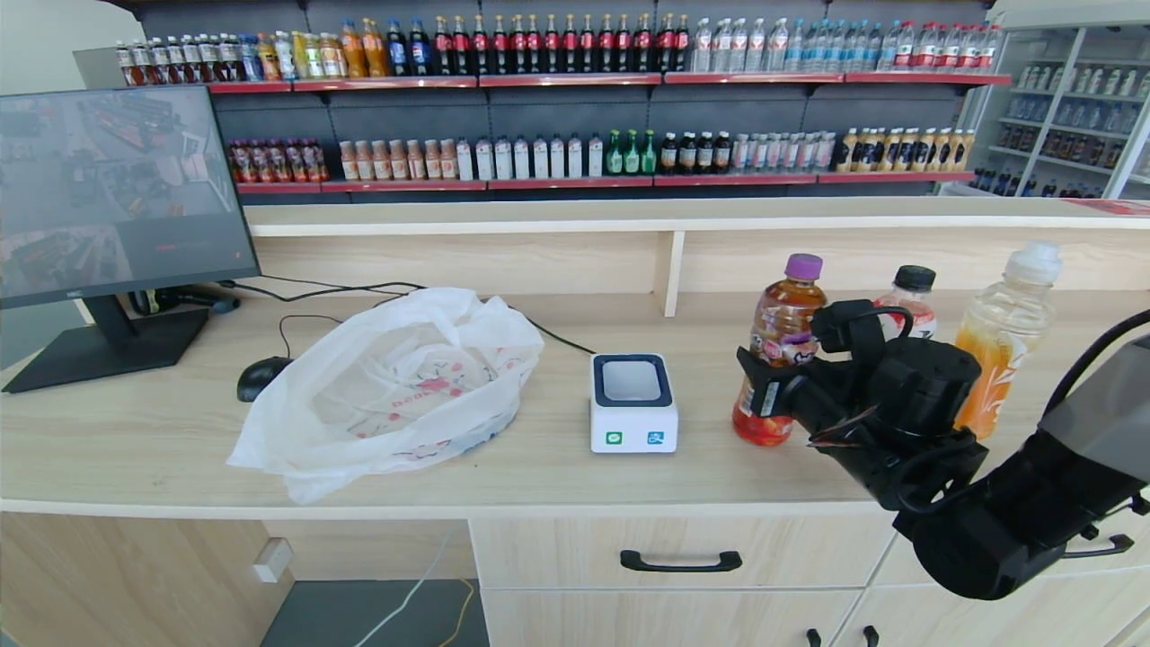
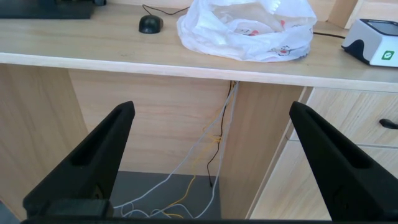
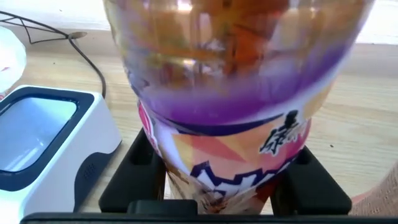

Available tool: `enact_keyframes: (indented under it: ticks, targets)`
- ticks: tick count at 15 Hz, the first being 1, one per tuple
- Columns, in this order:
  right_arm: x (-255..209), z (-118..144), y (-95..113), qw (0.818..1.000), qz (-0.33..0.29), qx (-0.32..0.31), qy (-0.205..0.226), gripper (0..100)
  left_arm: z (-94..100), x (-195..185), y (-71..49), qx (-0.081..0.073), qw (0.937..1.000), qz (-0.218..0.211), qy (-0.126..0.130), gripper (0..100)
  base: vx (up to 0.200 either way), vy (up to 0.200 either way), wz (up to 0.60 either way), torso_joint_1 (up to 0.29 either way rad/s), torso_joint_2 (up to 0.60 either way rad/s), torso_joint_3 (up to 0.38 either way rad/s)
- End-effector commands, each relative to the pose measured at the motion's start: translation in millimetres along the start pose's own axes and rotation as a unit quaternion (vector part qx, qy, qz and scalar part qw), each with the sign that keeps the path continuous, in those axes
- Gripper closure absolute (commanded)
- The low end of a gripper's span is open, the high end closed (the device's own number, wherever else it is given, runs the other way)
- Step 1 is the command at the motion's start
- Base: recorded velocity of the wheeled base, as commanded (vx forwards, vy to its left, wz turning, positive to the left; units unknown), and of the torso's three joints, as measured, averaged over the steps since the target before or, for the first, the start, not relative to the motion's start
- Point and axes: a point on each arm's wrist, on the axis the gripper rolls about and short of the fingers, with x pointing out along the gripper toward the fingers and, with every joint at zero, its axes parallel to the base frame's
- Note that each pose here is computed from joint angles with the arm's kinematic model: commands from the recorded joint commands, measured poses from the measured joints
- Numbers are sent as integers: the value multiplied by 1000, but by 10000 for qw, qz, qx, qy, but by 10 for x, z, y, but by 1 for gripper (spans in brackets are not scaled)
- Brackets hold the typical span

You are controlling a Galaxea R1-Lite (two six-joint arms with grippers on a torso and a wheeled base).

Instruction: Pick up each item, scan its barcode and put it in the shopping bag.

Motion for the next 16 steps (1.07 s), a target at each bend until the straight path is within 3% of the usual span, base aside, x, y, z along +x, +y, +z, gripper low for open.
enact_keyframes:
  ticks: [1,8,14,16]
  targets:
    - [-5,17,1,10000,2,3,-40,100,1,-1,0,1,10000,4,-4,0,0,0,0,0,0,0]
    - [-16,90,1,9998,-60,26,-161,100,1,-1,0,31,10000,-3,-4,0,0,0,0,0,0,0]
    - [-235,491,-22,9969,-367,164,-680,100,1,-1,0,31,10000,4,-4,0,0,0,0,0,0,0]
    - [-399,575,-55,9971,-367,157,-650,100,-3,1,0,31,10000,-3,3,0,0,0,0,0,0,0]
